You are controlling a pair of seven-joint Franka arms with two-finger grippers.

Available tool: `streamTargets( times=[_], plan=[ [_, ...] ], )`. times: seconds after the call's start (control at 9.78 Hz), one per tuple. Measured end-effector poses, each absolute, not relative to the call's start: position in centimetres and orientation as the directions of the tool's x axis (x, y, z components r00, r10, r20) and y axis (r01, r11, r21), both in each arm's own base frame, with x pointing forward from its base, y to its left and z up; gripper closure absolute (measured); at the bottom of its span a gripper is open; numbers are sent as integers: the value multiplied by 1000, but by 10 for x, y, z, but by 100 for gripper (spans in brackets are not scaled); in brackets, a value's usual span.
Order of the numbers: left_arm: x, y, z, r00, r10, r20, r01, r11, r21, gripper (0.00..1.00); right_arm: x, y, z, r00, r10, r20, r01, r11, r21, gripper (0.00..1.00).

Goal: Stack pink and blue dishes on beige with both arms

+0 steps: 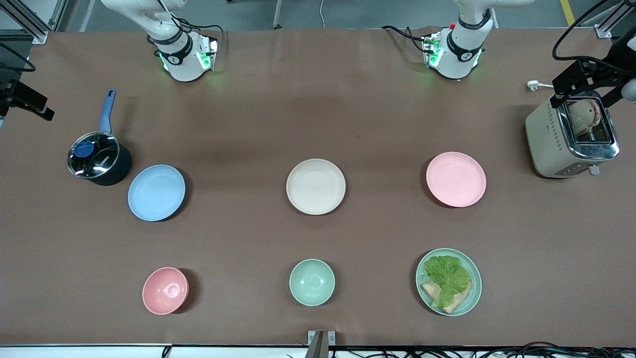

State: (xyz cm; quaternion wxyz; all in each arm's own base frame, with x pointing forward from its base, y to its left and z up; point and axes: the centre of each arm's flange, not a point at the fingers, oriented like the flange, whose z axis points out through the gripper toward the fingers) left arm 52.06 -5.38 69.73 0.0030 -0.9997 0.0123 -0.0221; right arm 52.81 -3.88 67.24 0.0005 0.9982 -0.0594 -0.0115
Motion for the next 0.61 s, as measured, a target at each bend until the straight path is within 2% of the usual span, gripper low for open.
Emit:
streamTargets(
  times=[0.61],
  plan=[
    [522, -51, 693, 999, -19, 33, -19, -1000, -6, 0, 528, -39, 672, 993, -119, -23, -119, -993, 2, 0]
  ],
)
